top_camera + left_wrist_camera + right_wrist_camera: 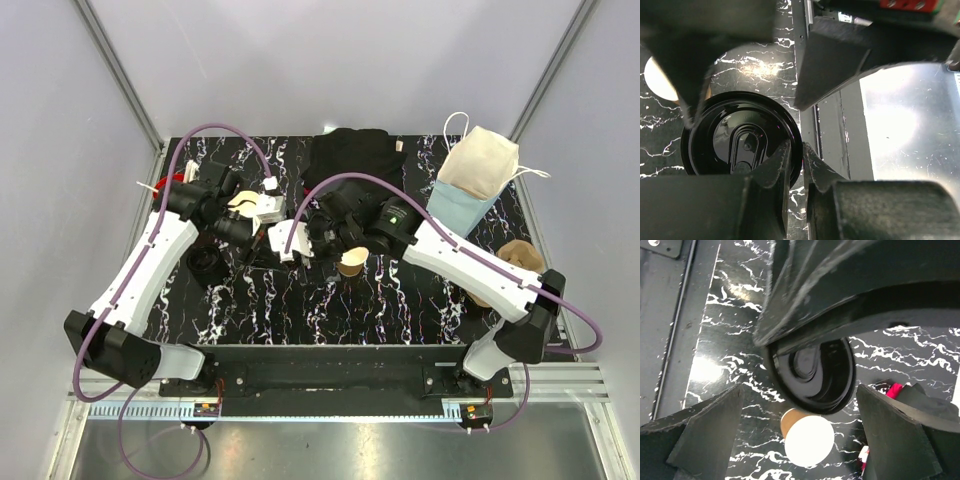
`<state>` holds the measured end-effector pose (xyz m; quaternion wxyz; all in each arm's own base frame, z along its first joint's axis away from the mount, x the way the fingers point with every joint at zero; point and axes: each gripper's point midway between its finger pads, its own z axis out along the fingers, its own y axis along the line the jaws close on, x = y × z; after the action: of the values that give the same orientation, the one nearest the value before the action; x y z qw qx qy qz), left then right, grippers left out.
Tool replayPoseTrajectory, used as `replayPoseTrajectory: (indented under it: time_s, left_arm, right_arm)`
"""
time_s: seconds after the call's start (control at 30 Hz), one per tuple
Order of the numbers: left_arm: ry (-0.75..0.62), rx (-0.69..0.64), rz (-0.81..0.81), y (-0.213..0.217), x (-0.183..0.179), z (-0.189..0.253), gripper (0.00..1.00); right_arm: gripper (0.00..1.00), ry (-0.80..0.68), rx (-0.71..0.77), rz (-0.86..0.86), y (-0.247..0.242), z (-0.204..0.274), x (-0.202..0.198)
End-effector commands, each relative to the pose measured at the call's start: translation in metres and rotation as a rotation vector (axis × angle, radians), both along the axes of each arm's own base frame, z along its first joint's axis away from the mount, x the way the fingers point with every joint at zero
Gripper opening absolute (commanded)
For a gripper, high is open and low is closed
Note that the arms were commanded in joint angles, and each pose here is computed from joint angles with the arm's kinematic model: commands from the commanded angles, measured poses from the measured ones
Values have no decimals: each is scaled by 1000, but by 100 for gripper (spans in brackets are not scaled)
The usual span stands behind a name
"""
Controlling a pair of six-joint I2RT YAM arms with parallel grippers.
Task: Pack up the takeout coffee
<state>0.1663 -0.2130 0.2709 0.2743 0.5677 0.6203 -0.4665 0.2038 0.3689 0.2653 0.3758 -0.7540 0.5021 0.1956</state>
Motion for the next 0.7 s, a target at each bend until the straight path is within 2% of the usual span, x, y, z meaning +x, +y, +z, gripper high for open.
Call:
replayPoseTrajectory:
  time_s: [0.0, 0.07, 0.23, 0.3, 0.33, 0.4, 0.43, 0.5, 0.6, 0.63, 0.67]
  left_arm:
    - [135, -13, -29, 7, -39, 14, 15]
    - [137, -14, -28, 7, -39, 14, 15]
    - [130, -17, -32, 7, -41, 13, 15]
    - [127, -17, -30, 8, -41, 13, 15]
    - [126, -18, -30, 8, -41, 14, 15]
    - [123, -19, -31, 8, -41, 14, 15]
    - [123, -19, -31, 8, -41, 15, 15]
    - [117, -21, -30, 8, -41, 16, 16]
    - [111, -20, -23, 9, -40, 16, 23]
    - [109, -22, -21, 9, -39, 17, 27]
    - [105, -20, -12, 11, -38, 17, 36]
  right_arm:
    - [100, -51, 67, -13, 17, 21, 11]
    - [97, -47, 66, -14, 21, 19, 12]
    - [71, -35, 59, -21, 23, 14, 12]
    - [66, -32, 59, -19, 22, 14, 10]
    - [56, -28, 54, -24, 20, 12, 10]
    - [49, -24, 56, -23, 19, 11, 8]
    - [42, -22, 54, -22, 18, 10, 8]
    - [41, -18, 50, -23, 17, 7, 7]
    - [40, -7, 50, -30, 16, 7, 5]
    - [40, -5, 54, -29, 15, 8, 4]
    - [38, 1, 56, -30, 14, 9, 3]
